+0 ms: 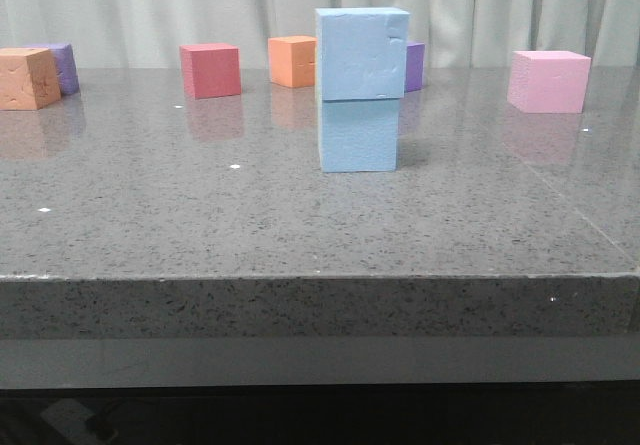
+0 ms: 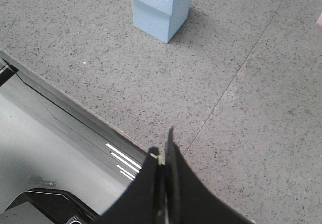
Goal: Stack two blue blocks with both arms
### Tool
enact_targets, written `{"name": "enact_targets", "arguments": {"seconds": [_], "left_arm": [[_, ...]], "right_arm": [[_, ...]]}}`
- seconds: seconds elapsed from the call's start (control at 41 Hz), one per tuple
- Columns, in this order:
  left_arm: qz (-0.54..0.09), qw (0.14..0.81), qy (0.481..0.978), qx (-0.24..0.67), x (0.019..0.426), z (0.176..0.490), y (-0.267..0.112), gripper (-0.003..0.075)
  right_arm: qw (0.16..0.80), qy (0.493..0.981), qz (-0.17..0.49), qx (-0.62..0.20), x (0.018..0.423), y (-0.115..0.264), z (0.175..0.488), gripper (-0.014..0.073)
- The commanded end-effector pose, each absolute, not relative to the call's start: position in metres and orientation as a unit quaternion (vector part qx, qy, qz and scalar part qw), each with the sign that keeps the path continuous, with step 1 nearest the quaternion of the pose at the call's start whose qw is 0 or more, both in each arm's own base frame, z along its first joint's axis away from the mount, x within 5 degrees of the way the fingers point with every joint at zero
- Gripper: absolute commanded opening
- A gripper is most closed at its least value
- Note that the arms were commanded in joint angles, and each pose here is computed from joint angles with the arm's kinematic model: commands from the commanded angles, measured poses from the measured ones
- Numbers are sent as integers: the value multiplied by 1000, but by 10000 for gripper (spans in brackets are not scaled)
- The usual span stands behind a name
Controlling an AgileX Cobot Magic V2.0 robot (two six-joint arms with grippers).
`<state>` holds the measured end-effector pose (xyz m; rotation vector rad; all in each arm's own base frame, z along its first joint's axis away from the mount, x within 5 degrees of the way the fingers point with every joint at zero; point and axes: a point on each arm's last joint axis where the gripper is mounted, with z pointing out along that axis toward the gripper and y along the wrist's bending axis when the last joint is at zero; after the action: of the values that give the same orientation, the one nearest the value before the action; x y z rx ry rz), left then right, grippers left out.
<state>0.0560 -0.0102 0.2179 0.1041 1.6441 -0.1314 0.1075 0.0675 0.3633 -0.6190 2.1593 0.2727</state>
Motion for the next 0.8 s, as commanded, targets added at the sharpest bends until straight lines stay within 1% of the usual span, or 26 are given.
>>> {"name": "enact_targets", "arguments": {"seconds": [0.0, 0.171, 0.268, 0.341, 0.414, 0.56, 0.78], "left_arm": [[-55, 721, 691, 28, 57, 233, -7, -20], [-61, 728, 682, 22, 54, 232, -7, -20], [-57, 737, 673, 24, 51, 224, -6, -20], [-65, 744, 666, 5, 54, 215, -5, -20], [-70, 735, 674, 1, 54, 211, -5, -20], [-55, 743, 667, 14, 54, 212, -5, -20], [-67, 744, 665, 4, 54, 213, -5, -20]], "right_arm": [[465, 843, 119, -244, 109, 68, 376, -67], [465, 843, 119, -244, 109, 68, 376, -67], [465, 843, 119, -244, 109, 68, 376, -67], [464, 843, 119, -244, 109, 68, 376, -67], [465, 843, 119, -244, 109, 68, 376, -67], [464, 843, 119, -244, 109, 68, 376, -67], [464, 843, 119, -244, 109, 68, 376, -67]]}}
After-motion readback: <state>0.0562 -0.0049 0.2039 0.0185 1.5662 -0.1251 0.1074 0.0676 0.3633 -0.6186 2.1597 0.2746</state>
